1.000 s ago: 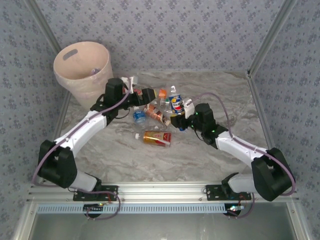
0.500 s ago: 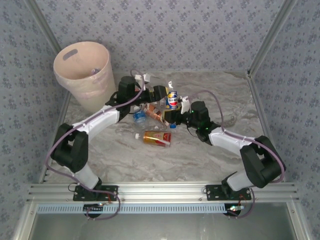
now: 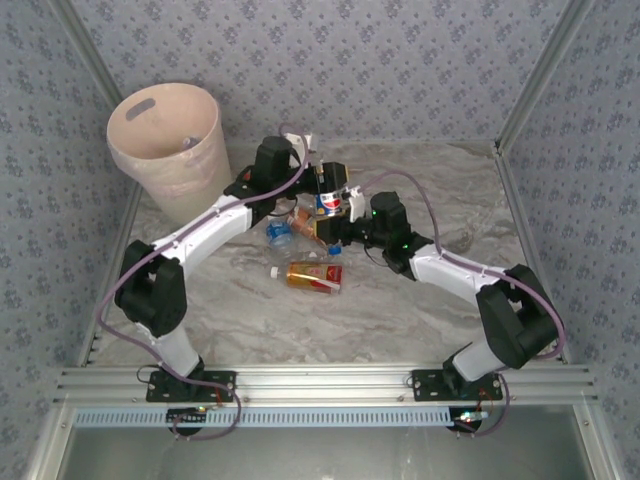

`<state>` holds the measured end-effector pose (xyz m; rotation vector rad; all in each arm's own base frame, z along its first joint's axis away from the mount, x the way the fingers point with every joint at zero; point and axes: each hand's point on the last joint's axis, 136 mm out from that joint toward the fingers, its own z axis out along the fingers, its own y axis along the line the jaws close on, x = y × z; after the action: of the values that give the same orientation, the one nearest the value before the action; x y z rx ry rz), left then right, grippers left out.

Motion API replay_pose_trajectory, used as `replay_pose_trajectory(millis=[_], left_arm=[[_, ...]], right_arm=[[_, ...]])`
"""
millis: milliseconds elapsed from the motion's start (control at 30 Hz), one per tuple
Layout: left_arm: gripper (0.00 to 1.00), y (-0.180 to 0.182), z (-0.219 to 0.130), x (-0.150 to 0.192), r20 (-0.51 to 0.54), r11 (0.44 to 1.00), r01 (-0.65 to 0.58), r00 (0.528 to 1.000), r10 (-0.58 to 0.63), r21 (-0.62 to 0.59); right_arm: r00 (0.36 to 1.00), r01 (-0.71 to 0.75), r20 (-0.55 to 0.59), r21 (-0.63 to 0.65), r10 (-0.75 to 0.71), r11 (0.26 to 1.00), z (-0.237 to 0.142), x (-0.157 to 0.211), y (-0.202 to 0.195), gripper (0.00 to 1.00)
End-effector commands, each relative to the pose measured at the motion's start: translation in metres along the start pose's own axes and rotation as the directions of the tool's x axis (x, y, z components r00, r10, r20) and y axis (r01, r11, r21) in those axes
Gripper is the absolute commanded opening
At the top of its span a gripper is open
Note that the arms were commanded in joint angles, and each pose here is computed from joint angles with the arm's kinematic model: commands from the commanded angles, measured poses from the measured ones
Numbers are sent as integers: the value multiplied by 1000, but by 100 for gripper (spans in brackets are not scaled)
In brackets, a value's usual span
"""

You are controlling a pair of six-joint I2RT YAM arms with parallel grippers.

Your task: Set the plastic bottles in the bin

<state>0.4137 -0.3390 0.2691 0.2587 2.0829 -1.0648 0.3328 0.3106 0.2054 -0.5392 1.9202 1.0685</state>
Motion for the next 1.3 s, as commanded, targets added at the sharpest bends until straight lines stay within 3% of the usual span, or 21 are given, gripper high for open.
replay_pose_trajectory(millis=[0, 167, 367, 567, 633, 733, 1067, 1267], left_arm=[[70, 13, 5, 4, -24, 998, -10, 1000, 9, -65], [57, 3, 1, -2, -26, 1000, -4, 1000, 4, -14], [51, -9, -13, -25, 26, 997, 27, 999, -29, 73], [51, -20, -51, -76, 150, 995, -34, 988, 19, 93], [51, -22, -68, -93, 208, 996, -65, 977, 50, 67], [50, -21, -95, -115, 289, 995, -103, 952, 99, -3], [51, -28, -181, -174, 507, 948, -210, 806, 307, -241], [52, -38, -253, -214, 650, 886, -247, 607, 457, -393]], right_arm=[[999, 33, 2, -38, -33, 999, 0, -9, 12, 46], [999, 51, 16, -26, -50, 998, -7, -10, 13, 57], [994, 110, 6, 21, -111, 994, -20, -7, 11, 83], [981, 180, 58, 81, -185, 980, -46, -10, 11, 95], [976, 197, 73, 126, -207, 972, -57, -13, 7, 100], [960, 236, 102, 204, -260, 950, -76, -17, -1, 100], [918, 109, 265, 550, -297, 828, -143, -35, -55, 100], [925, 6, 289, 640, -248, 768, -164, -28, -81, 100]])
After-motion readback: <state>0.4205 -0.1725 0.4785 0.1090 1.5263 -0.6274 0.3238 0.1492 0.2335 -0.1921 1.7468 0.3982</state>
